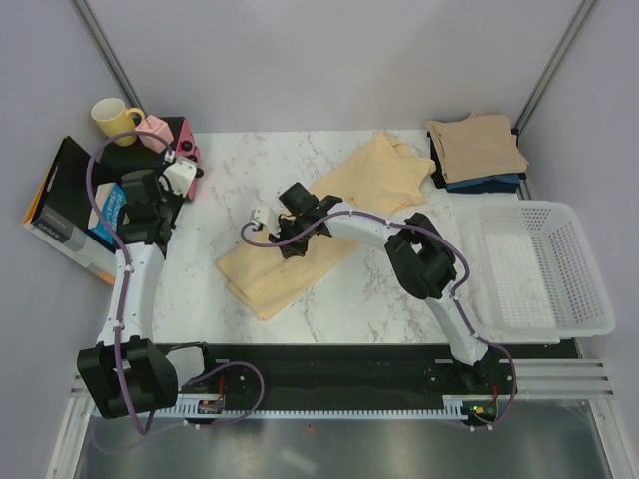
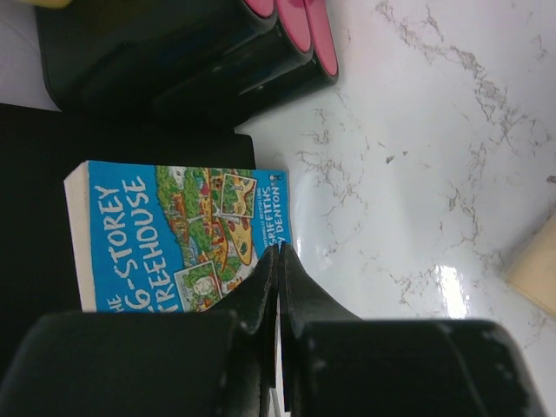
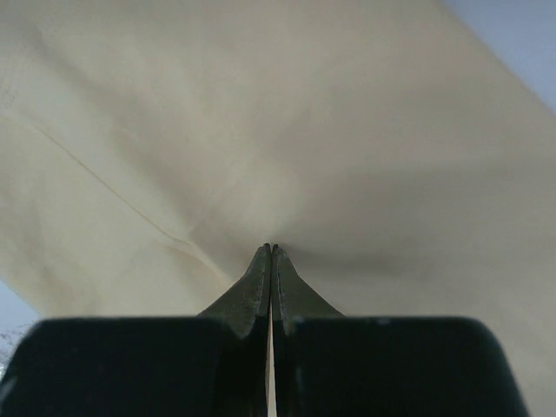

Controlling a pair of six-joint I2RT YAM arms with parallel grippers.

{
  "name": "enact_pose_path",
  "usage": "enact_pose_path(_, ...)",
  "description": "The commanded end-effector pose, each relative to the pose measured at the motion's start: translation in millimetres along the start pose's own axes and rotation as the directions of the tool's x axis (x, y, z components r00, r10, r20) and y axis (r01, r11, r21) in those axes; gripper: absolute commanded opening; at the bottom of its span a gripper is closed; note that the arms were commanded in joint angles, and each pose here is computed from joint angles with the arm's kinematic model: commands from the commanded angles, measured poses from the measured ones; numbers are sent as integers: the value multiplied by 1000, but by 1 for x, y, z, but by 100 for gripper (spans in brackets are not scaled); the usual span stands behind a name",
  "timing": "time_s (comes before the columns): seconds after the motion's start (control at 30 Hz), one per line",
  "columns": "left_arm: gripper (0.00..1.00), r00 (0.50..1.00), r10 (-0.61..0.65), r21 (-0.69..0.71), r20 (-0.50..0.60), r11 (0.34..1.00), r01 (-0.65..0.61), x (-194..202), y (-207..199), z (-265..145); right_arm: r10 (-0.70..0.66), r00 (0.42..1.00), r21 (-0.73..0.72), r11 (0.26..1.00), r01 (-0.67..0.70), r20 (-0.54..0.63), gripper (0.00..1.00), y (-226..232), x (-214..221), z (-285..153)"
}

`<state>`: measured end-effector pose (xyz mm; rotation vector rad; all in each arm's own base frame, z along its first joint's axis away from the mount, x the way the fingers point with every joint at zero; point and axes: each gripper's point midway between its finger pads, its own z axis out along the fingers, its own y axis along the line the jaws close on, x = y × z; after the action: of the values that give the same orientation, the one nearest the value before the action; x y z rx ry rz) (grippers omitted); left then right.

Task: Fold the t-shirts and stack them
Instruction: Fold the tshirt

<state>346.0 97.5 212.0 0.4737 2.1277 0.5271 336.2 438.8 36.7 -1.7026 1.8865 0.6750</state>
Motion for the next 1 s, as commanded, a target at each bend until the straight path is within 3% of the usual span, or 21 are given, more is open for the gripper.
enact_pose_path(0.0,2,989,-56,-13,137,998,58,-51,23,-9,63,996,-45,997,-66,-69,0,21,32,-9)
enact_pose_path(0.33,2,965,4,51,264,999,-18,-119,39,2,112,962,-82,987,-136,-247,0,101,111,-63)
enact_pose_path(0.6,2,939,78,119,335,985,-125,-151,8,2,53,948,-132,986,-99,-314,0,169,134,-105)
enact_pose_path(0.8,2,922,174,205,345,945,-255,-141,-52,1,-38,958,64,996,59,-286,6,123,105,-136)
enact_pose_path(0.9,4,909,225,247,352,914,-322,-131,-82,0,-57,981,207,974,96,-184,7,80,57,-161)
enact_pose_path(0.97,4,902,236,263,361,902,-342,-131,-95,-2,-20,990,379,923,71,-137,4,32,31,-184)
